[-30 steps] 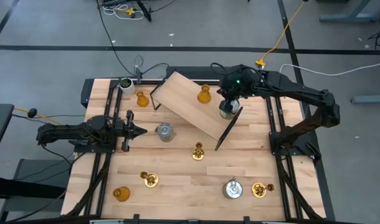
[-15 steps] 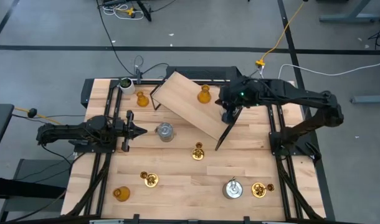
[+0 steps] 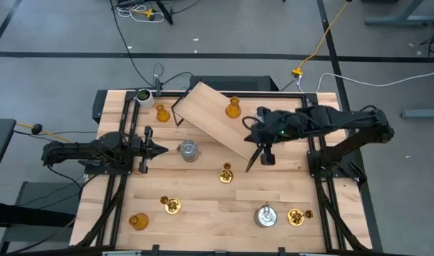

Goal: Pick & Place candle stick holders
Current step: Put the bottom scented candle on the shelf aligned with the other scented candle

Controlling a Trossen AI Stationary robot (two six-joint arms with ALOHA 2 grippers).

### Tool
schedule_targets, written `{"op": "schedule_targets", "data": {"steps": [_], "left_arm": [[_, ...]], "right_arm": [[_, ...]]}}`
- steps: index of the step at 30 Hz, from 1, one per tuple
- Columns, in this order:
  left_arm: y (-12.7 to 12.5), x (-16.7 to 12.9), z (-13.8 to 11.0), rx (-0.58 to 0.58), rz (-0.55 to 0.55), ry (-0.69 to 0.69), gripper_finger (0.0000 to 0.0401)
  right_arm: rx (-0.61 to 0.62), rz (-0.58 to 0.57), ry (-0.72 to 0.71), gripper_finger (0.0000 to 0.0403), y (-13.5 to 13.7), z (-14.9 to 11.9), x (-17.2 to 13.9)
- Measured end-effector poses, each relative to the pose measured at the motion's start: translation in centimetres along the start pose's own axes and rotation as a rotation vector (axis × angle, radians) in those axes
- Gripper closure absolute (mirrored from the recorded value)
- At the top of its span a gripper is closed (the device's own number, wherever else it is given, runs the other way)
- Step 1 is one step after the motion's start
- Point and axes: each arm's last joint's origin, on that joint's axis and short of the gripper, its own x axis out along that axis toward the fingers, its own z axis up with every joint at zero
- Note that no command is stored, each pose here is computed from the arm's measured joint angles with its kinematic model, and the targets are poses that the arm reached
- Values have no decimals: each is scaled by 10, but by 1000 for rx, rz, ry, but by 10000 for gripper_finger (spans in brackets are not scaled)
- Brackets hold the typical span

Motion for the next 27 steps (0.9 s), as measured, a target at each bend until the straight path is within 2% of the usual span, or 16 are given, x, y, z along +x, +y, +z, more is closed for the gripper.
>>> {"op": "schedule_targets", "data": {"steps": [5, 9, 15, 21, 27], "left_arm": [[0, 0, 0, 0, 0, 0, 389], [0, 0, 0, 0, -1, 0, 389], [0, 0, 0, 0, 0, 0, 389], [0, 0, 0, 0, 0, 0, 389], [0, 0, 0, 0, -1, 0, 389]], "right_arm": [[-44, 53, -13, 394, 20, 2, -3], [-25, 101, -21, 394, 37, 2, -7], [-82, 183, -6, 392, 70, 1, -7], [-47, 311, 26, 377, 91, -1, -6], [-127, 382, 49, 353, 122, -6, -8]]}}
